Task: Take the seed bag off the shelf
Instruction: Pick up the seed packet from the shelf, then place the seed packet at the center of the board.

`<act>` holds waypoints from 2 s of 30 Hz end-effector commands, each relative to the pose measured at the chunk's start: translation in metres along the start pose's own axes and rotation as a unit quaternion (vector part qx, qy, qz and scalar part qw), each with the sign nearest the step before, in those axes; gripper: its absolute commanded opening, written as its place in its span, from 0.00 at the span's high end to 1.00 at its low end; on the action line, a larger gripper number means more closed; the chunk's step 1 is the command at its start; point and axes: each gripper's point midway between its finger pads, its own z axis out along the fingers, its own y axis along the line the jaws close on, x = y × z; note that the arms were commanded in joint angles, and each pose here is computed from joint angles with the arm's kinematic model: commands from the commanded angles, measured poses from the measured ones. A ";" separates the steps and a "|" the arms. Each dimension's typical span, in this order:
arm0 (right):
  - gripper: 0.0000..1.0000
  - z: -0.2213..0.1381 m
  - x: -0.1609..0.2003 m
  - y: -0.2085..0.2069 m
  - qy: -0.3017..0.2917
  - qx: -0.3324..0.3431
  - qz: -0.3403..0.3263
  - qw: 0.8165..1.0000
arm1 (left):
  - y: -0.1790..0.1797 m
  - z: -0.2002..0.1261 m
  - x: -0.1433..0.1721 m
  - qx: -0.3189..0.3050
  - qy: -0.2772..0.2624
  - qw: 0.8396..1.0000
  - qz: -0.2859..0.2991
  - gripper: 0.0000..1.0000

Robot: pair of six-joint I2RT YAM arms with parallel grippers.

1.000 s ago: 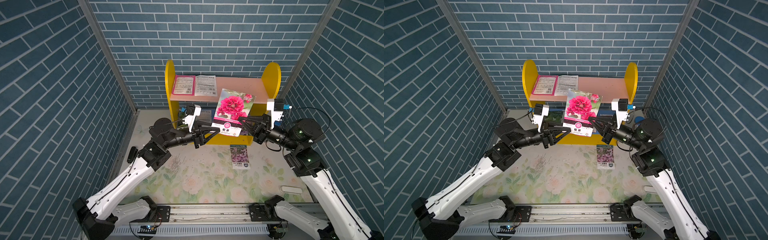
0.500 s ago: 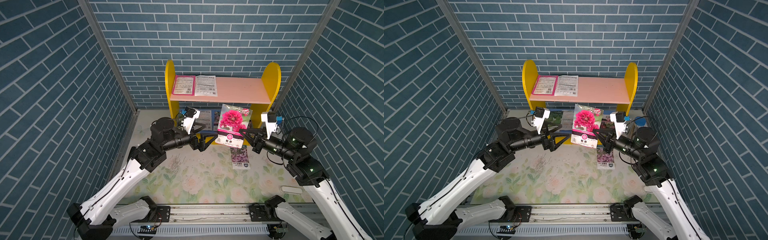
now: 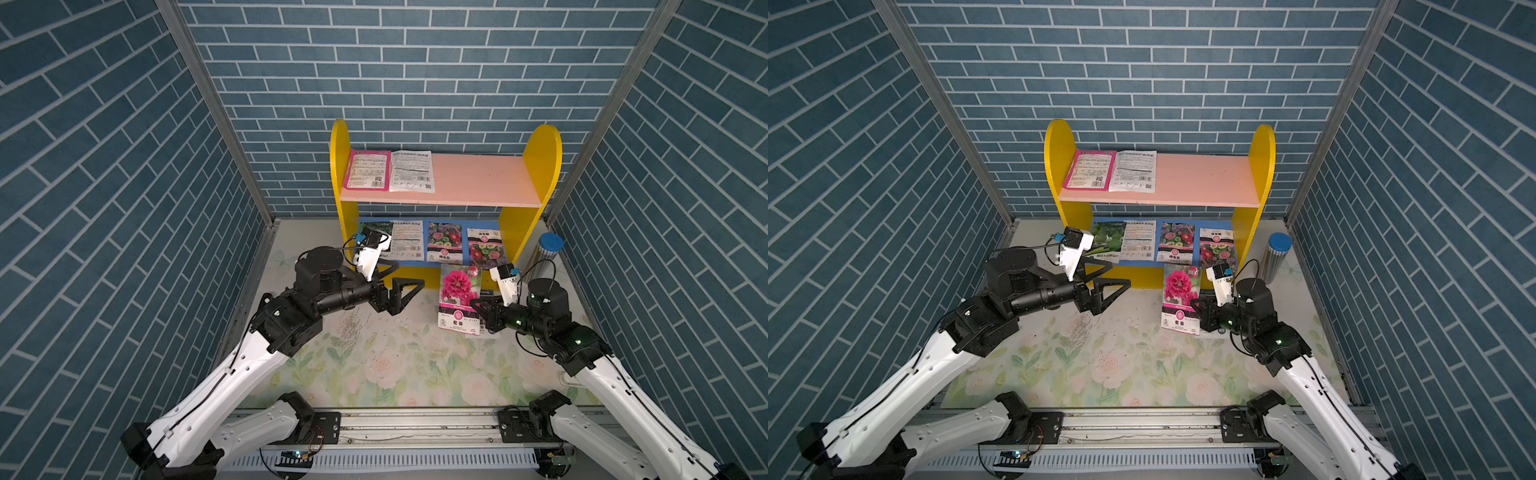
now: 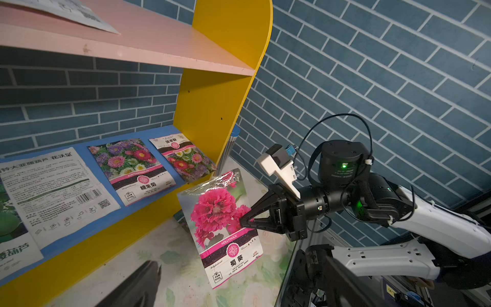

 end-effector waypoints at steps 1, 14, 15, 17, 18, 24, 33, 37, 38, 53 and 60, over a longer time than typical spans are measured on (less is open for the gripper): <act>1.00 0.012 0.006 -0.006 0.007 -0.005 0.017 1.000 | 0.005 -0.003 0.015 -0.010 0.020 1.000 0.002 0.00; 1.00 0.058 0.036 -0.021 0.067 -0.029 0.052 0.996 | 0.031 -0.020 0.052 -0.083 0.078 0.994 -0.002 0.00; 1.00 0.061 0.037 -0.022 0.071 -0.029 0.054 0.996 | 0.033 -0.022 0.054 -0.089 0.080 0.993 -0.002 0.00; 1.00 0.067 0.041 -0.026 0.083 -0.026 0.060 0.994 | 0.035 -0.024 0.056 -0.094 0.079 0.992 -0.002 0.00; 1.00 0.071 0.043 -0.029 0.089 -0.024 0.063 0.994 | 0.035 -0.024 0.056 -0.095 0.077 0.993 -0.004 0.00; 1.00 0.087 0.058 -0.047 0.121 0.007 0.081 0.989 | 0.044 -0.022 0.053 -0.117 0.065 0.991 -0.013 0.00; 1.00 0.108 0.075 -0.082 0.172 0.077 0.082 0.979 | 0.043 -0.012 0.054 -0.103 0.065 0.992 -0.020 0.00; 0.99 0.117 0.076 -0.093 0.183 0.097 0.075 0.975 | 0.045 -0.011 0.056 -0.105 0.067 0.992 -0.021 0.00; 0.99 0.118 0.075 -0.096 0.183 0.103 0.074 0.975 | 0.045 -0.012 0.057 -0.106 0.066 0.992 -0.021 0.00; 0.84 0.134 0.078 -0.110 0.207 0.121 0.067 0.968 | 0.052 -0.006 0.065 -0.112 0.074 0.991 -0.024 0.00; 0.75 0.129 0.074 -0.118 0.198 0.150 0.061 0.967 | 0.053 -0.006 0.067 -0.114 0.073 0.990 -0.030 0.01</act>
